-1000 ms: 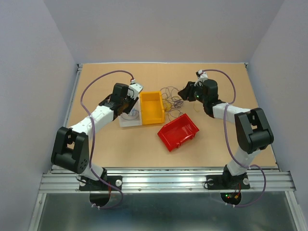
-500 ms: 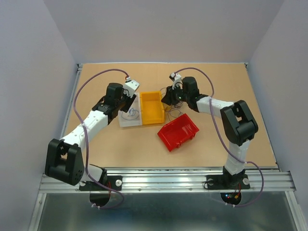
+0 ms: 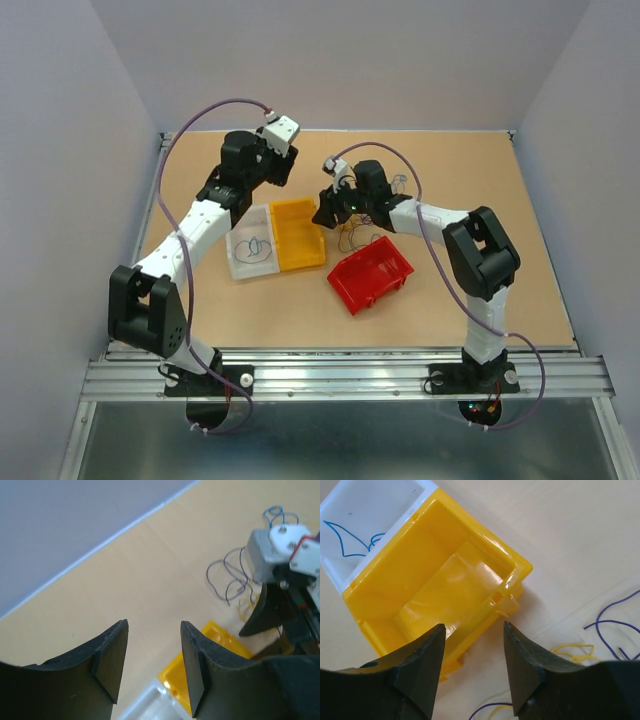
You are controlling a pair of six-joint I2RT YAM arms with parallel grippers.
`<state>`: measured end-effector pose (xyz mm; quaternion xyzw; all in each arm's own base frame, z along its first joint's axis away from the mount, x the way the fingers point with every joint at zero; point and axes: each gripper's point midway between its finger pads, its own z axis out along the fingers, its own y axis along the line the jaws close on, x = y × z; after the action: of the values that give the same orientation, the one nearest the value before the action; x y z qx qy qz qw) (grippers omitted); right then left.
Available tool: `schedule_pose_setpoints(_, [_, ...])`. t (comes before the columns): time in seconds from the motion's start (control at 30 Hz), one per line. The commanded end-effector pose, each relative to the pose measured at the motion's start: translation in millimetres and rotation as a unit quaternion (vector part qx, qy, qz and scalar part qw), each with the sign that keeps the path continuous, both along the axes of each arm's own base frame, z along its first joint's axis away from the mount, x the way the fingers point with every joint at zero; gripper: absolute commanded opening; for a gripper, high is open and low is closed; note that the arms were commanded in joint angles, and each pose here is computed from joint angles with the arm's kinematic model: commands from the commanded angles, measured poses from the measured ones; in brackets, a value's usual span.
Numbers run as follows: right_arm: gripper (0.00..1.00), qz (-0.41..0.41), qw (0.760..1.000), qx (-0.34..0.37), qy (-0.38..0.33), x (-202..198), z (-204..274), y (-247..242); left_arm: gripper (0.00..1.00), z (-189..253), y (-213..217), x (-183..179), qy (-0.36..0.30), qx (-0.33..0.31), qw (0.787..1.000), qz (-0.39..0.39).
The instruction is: Untangle the cables
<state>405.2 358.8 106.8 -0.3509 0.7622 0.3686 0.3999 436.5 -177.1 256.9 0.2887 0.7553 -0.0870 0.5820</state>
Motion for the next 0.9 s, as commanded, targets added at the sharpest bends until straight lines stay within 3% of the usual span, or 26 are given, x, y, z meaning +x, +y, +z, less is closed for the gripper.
schedule_pose_setpoints(0.0, [0.61,-0.04,0.997,0.011,-0.061,10.7,41.3,-10.2,0.6,46.6,-23.0,27.6,-0.099,-0.072,0.992,-0.025])
schedule_pose_setpoints(0.03, [0.68,-0.063,0.996,-0.001,-0.067,14.2,38.3,-18.2,0.64,32.7,-22.5,23.2,-0.092,-0.08,0.992,-0.024])
schedule_pose_setpoints(0.17, [0.73,-0.144,0.986,-0.029,-0.084,28.0,41.4,-45.4,0.73,19.5,-19.7,4.3,-0.091,-0.095,0.991,-0.029])
schedule_pose_setpoints(0.23, [0.72,-0.212,0.974,-0.045,-0.064,35.4,39.2,-62.8,0.89,14.8,-14.3,-8.0,-0.079,-0.108,0.991,-0.02])
schedule_pose_setpoints(0.3, [0.68,-0.255,0.963,-0.065,-0.051,39.1,39.7,-79.0,0.91,23.2,-4.8,-16.9,-0.087,-0.13,0.988,0.006])
schedule_pose_setpoints(0.33, [0.67,-0.274,0.958,-0.063,-0.058,39.8,50.6,-85.9,0.99,28.2,4.3,-31.8,-0.103,-0.141,0.984,0.016])
schedule_pose_setpoints(0.4, [0.67,-0.298,0.95,-0.076,-0.052,36.9,47.1,-99.0,0.99,51.3,20.2,-49.0,-0.156,-0.175,0.971,0.041])
schedule_pose_setpoints(0.5, [0.65,-0.314,0.945,-0.08,-0.033,29.7,39.1,-109.3,0.99,65.8,20.5,-60.3,-0.184,-0.189,0.964,0.028])
schedule_pose_setpoints(0.67, [0.66,-0.32,0.942,-0.099,-0.008,20.9,12.7,-115.8,0.99,69.7,2.6,-66.2,-0.168,-0.199,0.965,-0.022])
schedule_pose_setpoints(0.83, [0.66,-0.293,0.948,-0.121,0.001,17.6,-6.7,-111.8,0.99,70.7,16.6,-52.4,-0.169,-0.233,0.957,0.037])
schedule_pose_setpoints(0.87, [0.65,-0.288,0.95,-0.123,0.002,18.2,-9.2,-109.8,0.99,72.0,16.1,-51.1,-0.15,-0.27,0.95,0.048])
